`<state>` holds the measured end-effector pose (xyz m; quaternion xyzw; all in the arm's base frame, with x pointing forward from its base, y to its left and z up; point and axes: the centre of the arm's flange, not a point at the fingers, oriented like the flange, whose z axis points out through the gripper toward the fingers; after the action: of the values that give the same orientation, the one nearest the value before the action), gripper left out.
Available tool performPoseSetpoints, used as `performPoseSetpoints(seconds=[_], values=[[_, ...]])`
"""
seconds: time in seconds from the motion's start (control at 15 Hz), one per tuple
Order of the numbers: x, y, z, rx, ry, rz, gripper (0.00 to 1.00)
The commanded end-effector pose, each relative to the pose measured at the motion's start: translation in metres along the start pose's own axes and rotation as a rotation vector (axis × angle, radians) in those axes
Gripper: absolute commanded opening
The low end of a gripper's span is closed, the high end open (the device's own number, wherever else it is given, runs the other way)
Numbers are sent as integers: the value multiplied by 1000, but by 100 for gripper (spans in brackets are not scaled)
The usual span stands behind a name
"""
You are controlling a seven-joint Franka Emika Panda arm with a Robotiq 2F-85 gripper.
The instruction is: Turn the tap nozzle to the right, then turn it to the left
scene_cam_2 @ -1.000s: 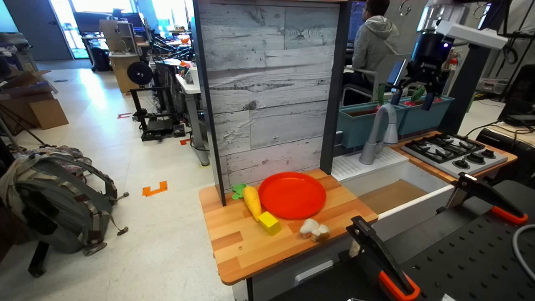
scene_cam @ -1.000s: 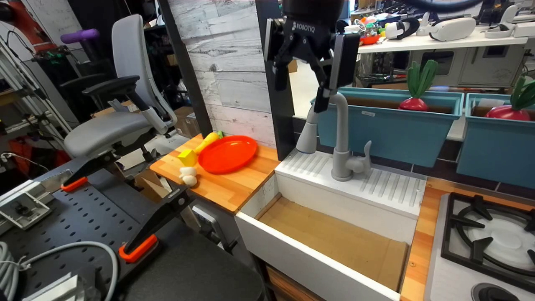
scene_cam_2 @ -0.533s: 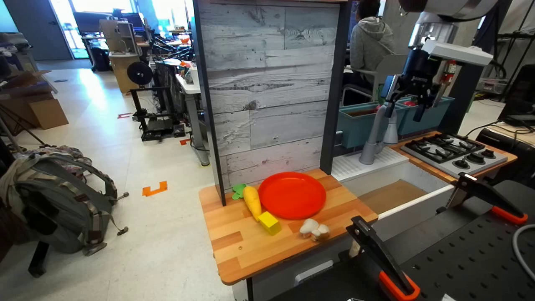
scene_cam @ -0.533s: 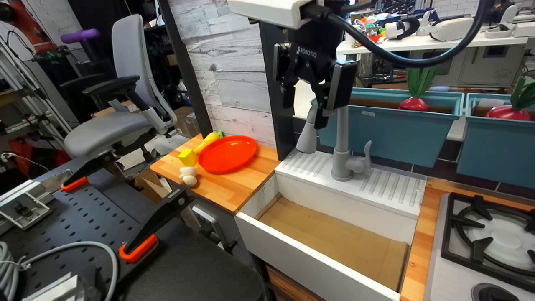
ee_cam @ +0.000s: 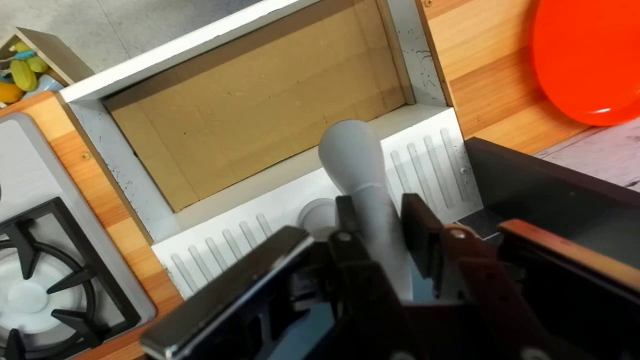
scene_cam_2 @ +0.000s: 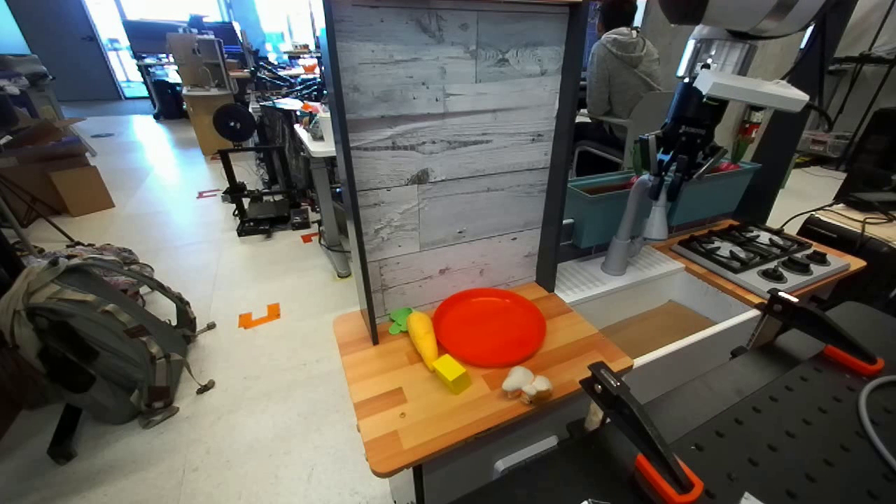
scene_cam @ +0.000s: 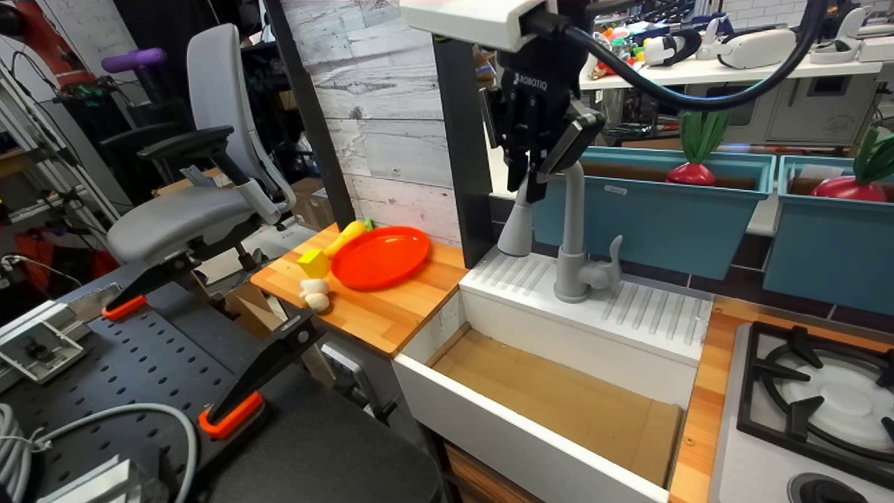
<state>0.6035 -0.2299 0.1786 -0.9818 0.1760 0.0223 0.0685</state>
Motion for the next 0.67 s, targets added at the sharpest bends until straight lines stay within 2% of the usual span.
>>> performPoseSetpoints(seconds=[0.0, 0.07, 0.6], values=[[14, -6, 10, -4, 29, 9, 1], [14, -8, 13, 3, 9, 13, 6], [31, -28, 12, 131, 60, 89, 6]])
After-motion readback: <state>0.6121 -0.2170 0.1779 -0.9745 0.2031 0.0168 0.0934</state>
